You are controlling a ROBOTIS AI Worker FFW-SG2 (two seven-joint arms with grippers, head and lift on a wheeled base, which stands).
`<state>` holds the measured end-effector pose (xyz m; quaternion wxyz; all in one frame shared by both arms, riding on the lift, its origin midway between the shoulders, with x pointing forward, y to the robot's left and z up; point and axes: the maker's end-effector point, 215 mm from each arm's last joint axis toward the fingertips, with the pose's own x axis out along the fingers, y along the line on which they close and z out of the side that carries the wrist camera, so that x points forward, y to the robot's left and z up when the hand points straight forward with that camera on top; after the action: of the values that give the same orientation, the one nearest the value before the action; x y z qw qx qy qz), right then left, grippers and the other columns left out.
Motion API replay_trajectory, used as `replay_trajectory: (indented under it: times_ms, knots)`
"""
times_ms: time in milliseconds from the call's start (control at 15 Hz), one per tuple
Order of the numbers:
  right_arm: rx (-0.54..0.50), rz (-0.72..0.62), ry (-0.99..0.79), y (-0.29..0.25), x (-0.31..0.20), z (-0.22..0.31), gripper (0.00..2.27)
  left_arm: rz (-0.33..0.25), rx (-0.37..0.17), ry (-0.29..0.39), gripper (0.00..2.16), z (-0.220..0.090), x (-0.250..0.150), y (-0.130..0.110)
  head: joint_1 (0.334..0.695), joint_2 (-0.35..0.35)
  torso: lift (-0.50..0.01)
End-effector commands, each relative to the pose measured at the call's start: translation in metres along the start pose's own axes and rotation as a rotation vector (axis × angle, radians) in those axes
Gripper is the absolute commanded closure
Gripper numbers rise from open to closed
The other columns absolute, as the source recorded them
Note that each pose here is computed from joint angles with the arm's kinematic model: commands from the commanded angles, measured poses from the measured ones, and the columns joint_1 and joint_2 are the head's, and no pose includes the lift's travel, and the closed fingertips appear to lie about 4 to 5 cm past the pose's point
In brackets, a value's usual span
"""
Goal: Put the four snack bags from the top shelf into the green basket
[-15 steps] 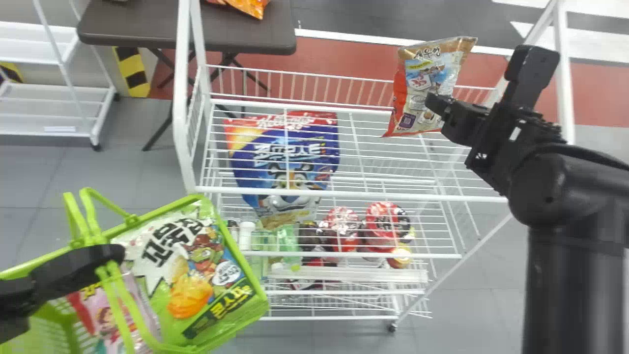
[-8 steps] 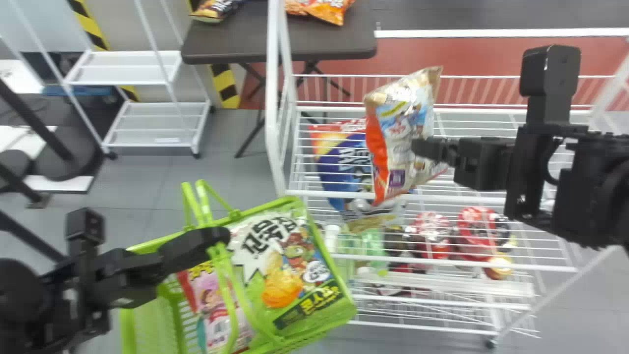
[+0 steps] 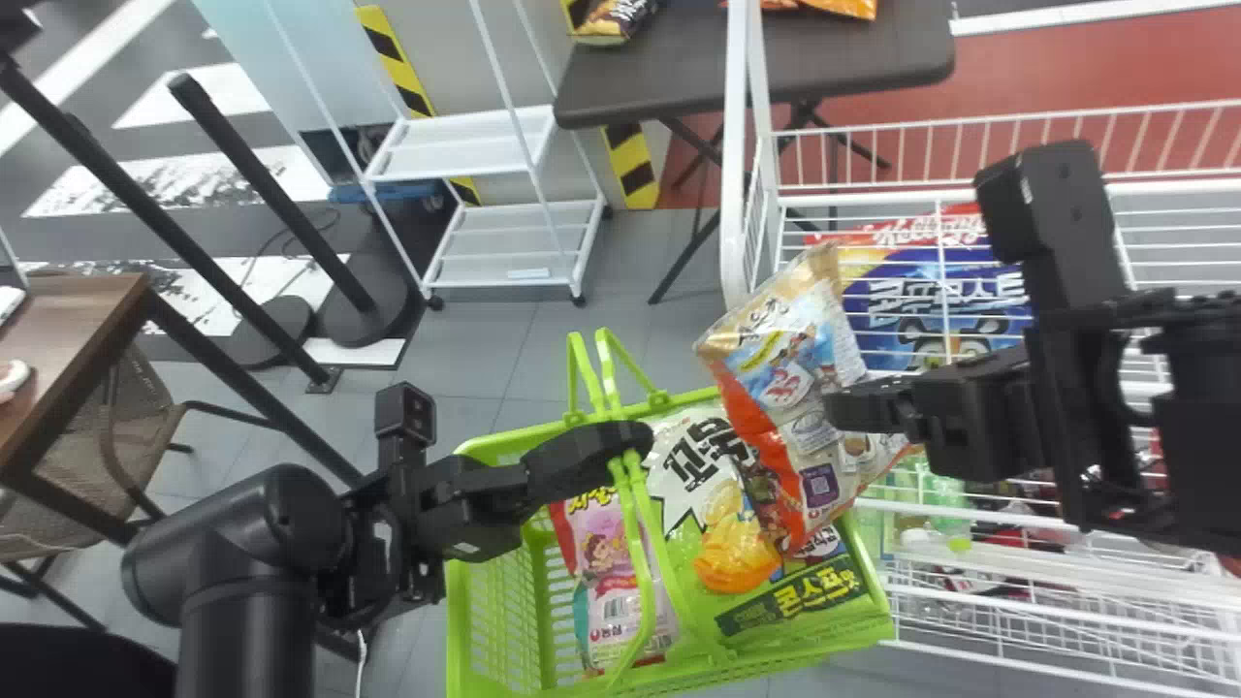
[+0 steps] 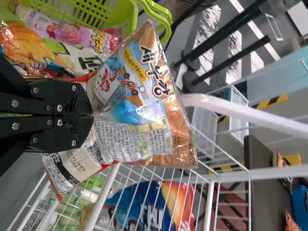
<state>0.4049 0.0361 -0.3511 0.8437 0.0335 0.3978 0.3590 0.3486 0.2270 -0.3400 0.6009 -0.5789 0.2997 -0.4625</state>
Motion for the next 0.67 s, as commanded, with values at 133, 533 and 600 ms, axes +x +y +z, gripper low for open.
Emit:
replay_trajectory:
  times_ms: [133,533,600]
  knots:
    - [-0.009,0.091,0.106,0.03,0.029,-0.027,2.25,-0.03,-0.004,0.004,2.15,-0.003,0.001,-0.006,0.695,0.35,0.0]
    - [-0.024,0.174,0.14,0.063,0.034,-0.037,2.25,-0.037,-0.02,0.018,2.15,-0.011,0.005,-0.004,0.695,0.35,0.0]
    - [-0.017,0.188,0.151,0.065,0.036,-0.04,2.25,-0.04,-0.022,0.019,2.15,-0.012,0.005,-0.004,0.695,0.35,0.0]
